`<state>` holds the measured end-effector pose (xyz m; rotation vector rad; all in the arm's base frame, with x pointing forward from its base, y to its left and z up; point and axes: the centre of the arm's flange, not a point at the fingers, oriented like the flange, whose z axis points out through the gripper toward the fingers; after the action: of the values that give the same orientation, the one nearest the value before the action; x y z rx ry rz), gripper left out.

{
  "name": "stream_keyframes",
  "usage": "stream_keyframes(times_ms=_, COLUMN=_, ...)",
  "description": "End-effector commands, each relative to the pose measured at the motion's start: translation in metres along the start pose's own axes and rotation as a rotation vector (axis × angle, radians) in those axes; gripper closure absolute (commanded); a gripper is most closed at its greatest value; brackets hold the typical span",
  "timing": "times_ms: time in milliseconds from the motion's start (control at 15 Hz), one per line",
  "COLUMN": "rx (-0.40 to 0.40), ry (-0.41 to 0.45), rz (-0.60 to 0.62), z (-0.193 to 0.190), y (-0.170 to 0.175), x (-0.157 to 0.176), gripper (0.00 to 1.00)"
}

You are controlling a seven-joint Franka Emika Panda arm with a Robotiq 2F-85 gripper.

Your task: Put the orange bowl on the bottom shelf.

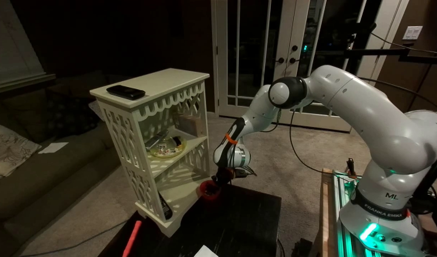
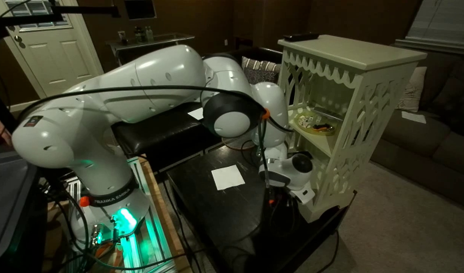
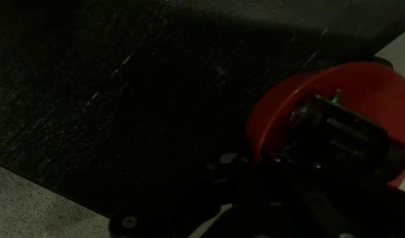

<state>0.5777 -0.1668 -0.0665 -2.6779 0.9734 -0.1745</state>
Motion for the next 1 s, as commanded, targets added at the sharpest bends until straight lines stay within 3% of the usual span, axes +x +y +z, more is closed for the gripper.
stream_keyframes(times_ms=0, rx=0.021, ry=0.094, rz=0.13, z=-0.002, y=-0.018, x=-0.022, gripper=0.99)
stream_keyframes(times_ms=267, rx=0.003, ry=0.169, rz=0.227, z=0.01, y=-0.04, x=-0.023, gripper=0.99)
stream_keyframes(times_ms=600, rx=-0.025, ry=0.183, rz=0.326, z=0.021, y=-0.071, x=-0.025, gripper=0.99)
stream_keyframes(times_ms=933, rx=-0.016, ry=0.225, rz=0.438, z=0.023, y=-0.099, x=-0.005, gripper=0.99)
